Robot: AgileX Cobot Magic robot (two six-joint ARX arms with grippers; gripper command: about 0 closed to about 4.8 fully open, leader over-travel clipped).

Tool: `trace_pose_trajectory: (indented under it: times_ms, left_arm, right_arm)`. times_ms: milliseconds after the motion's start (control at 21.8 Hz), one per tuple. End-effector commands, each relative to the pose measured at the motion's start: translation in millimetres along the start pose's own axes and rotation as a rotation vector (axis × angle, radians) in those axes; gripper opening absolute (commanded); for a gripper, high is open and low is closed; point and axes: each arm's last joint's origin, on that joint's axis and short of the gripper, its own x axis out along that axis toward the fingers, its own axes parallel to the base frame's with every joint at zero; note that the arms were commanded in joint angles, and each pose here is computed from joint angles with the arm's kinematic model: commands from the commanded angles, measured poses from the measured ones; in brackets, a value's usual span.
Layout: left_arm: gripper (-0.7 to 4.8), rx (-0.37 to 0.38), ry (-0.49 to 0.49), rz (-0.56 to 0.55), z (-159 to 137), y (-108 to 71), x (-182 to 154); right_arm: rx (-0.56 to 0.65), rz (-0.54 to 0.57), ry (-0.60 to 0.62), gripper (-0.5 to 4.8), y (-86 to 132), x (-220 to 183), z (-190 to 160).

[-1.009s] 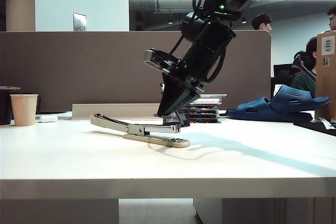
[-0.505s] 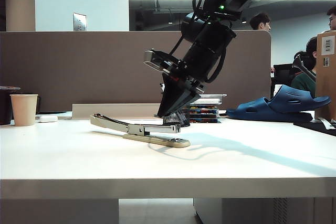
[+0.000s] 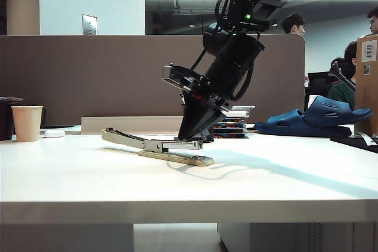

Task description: Pick up a set of staples and put them into the open stapler.

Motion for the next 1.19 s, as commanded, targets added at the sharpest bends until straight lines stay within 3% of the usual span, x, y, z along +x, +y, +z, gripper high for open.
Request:
trace_pose_trajectory:
  times_ms: [46,275,550,688,1055,1192]
  left_arm:
    - [-0.06,0.004,-0.012,-0.004,1.8,-0.1,-0.2]
    - [-0.06,0.004,-0.012,-0.004,1.8,-0.1,-0.2]
    - [-0.06,0.004,-0.012,-0.004,1.8,-0.1,-0.2]
    - [-0.06,0.004,-0.013,-0.004,1.8,-0.1,-0.2]
    - [-0.06,0.004,-0.012,-0.004,1.8,-0.1,-0.2]
    - [-0.06,0.004,-0.012,-0.004,1.8,-0.1,-0.2]
  right_arm:
    - [-0.006,-0.005,-0.009,0.00,0.0,-0.6,1.7]
    - [-0.006,-0.006,-0.008,0.78,0.1,-0.7,1.7]
    - [-0.006,-0.048,0.009,0.70,-1.1,-0.9,1.3]
    - [-0.008,-0.049,0.004,0.00,-1.3,-0.9,1.7]
    - [-0.024,-0.063,-0.029,0.00,-1.6,-3.5,5.8]
    - [-0.025,-0.089,-0.021,0.45,-2.4,-3.6,5.8]
